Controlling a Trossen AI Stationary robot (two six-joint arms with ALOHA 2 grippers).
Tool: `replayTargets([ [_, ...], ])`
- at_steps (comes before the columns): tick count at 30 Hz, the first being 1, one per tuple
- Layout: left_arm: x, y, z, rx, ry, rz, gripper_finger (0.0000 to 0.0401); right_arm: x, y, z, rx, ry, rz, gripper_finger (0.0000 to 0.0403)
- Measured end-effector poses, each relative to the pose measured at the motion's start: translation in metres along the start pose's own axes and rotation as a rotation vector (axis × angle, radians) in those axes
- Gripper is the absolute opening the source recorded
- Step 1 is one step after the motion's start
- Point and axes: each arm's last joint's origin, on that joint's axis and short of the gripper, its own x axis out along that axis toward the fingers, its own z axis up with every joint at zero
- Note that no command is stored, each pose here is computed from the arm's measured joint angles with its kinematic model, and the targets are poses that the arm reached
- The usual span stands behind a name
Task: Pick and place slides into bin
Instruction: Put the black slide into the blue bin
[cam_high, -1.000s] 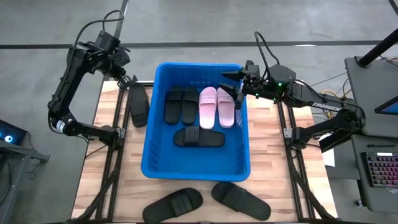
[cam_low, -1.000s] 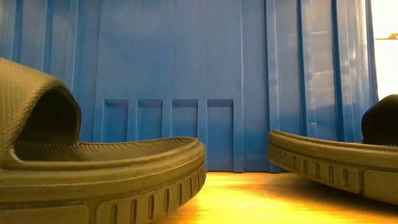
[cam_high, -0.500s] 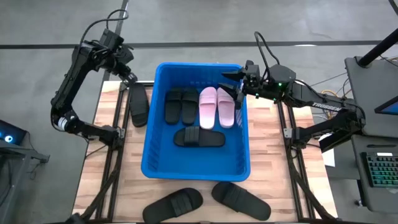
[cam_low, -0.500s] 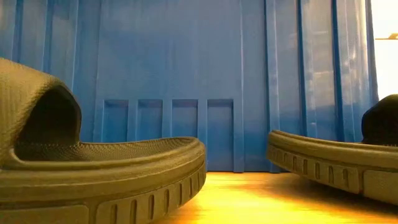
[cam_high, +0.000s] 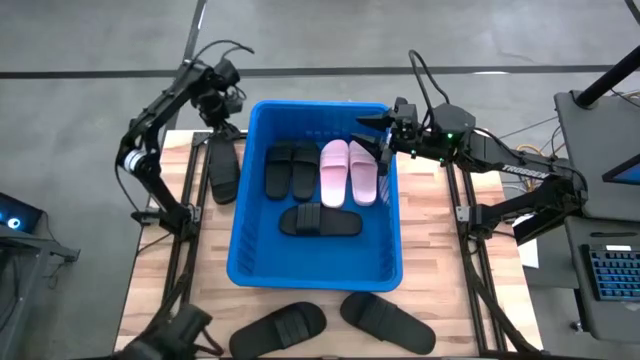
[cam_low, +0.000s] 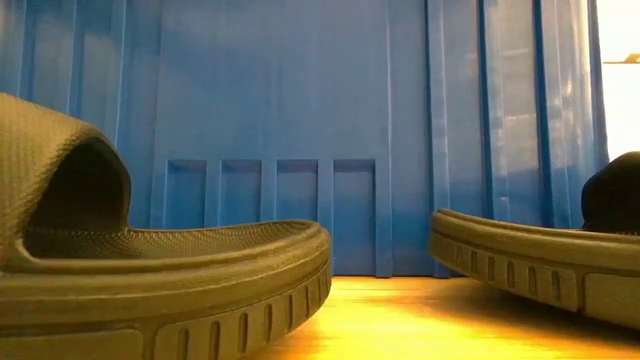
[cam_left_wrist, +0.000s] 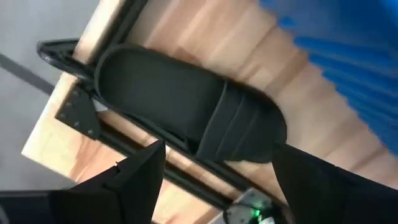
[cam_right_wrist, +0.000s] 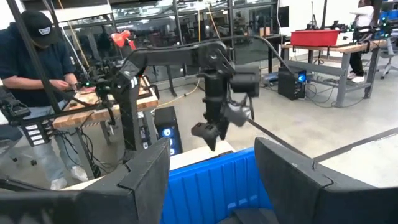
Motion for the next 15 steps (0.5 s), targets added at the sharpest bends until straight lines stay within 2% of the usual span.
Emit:
replayTargets([
  [4, 0.019, 0.003, 0.007, -0.003, 0.075, 0.003, 0.0276, 0.0, 0.0, 0.0, 0.0, 0.001, 0.0, 0.0224],
  [9, 0.033, 0.004, 0.001, -0.005, 0.142, 0.002, 0.0276, 0.0, 0.0, 0.0, -0.001, 0.001, 0.0, 0.0224],
  [15, 0.033, 0.001, -0.007, -0.002, 0.111, -0.007, 0.0276, 0.0, 0.0, 0.0, -0.004, 0.003, 0.0, 0.0224],
])
